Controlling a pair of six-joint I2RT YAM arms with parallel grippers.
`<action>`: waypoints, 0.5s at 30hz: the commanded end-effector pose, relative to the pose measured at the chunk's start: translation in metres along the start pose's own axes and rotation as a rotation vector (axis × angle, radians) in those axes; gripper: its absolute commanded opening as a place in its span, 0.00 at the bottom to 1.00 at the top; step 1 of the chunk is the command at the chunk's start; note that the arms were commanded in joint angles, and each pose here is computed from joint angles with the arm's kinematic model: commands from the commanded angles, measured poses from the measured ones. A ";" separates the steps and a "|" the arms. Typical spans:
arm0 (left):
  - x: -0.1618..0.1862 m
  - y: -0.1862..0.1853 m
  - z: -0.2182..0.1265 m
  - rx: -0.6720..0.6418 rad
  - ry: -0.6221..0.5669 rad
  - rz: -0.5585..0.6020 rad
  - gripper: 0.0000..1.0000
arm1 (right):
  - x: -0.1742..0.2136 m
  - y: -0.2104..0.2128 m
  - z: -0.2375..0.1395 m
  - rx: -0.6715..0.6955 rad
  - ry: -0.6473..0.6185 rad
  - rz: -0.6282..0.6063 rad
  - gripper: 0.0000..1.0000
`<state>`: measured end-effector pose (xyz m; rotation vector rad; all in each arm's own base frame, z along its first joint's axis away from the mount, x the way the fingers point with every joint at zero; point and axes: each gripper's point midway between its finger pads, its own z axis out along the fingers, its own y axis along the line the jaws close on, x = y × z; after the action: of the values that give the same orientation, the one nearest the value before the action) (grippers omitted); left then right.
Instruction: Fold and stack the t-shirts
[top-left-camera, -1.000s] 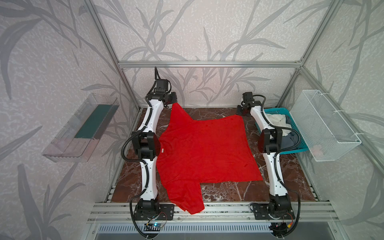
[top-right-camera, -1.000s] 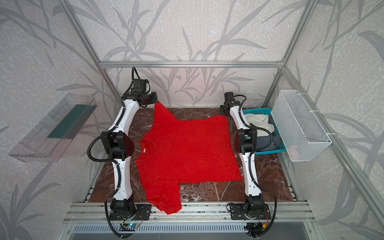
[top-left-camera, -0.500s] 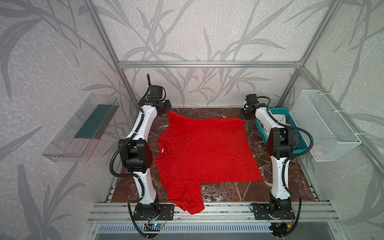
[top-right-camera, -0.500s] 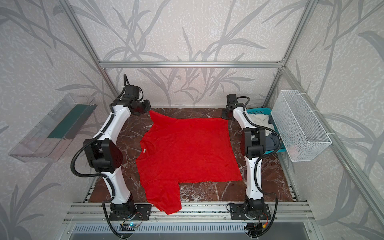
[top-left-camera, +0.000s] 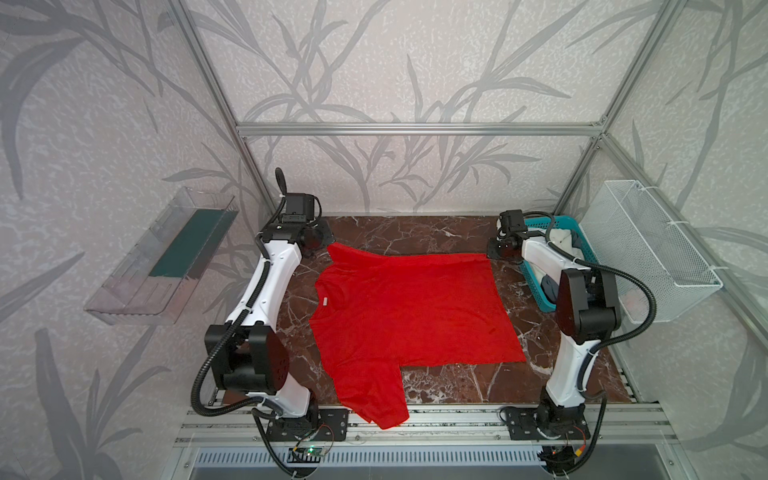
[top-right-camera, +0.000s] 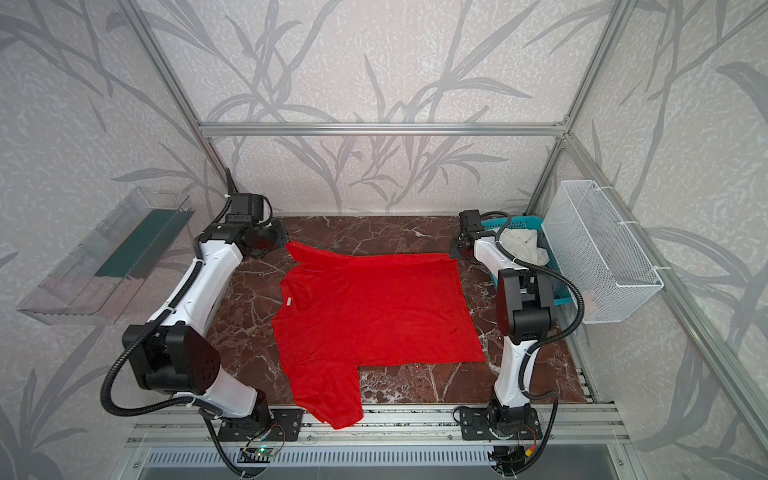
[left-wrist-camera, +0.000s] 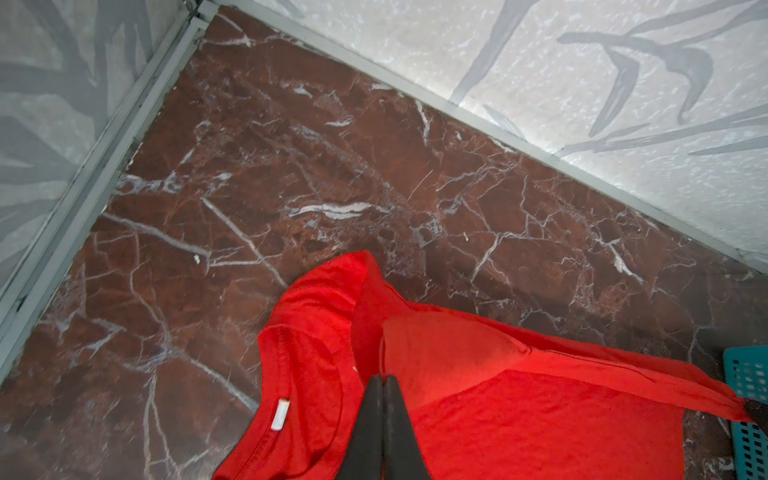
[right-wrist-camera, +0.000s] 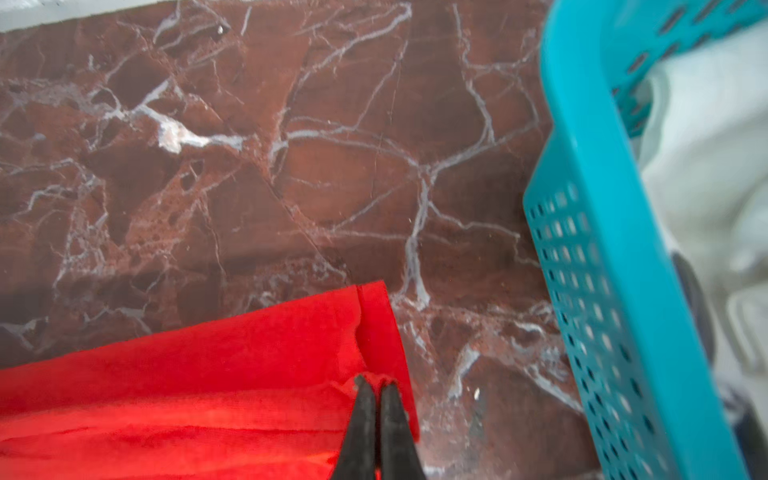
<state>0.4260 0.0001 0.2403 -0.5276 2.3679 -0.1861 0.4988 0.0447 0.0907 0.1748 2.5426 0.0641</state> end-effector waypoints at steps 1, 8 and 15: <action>0.012 0.017 -0.016 -0.059 -0.005 -0.037 0.00 | -0.013 -0.005 -0.022 0.010 -0.062 0.031 0.00; 0.046 0.035 -0.019 -0.088 0.034 -0.074 0.00 | 0.019 -0.007 -0.022 0.003 0.018 0.041 0.00; 0.093 0.055 -0.011 -0.127 0.112 -0.151 0.00 | 0.052 -0.008 -0.019 0.016 0.075 0.039 0.00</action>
<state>0.3537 0.0064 0.1870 -0.6850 2.4610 -0.1484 0.4551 0.0432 0.0723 0.2177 2.6134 0.0738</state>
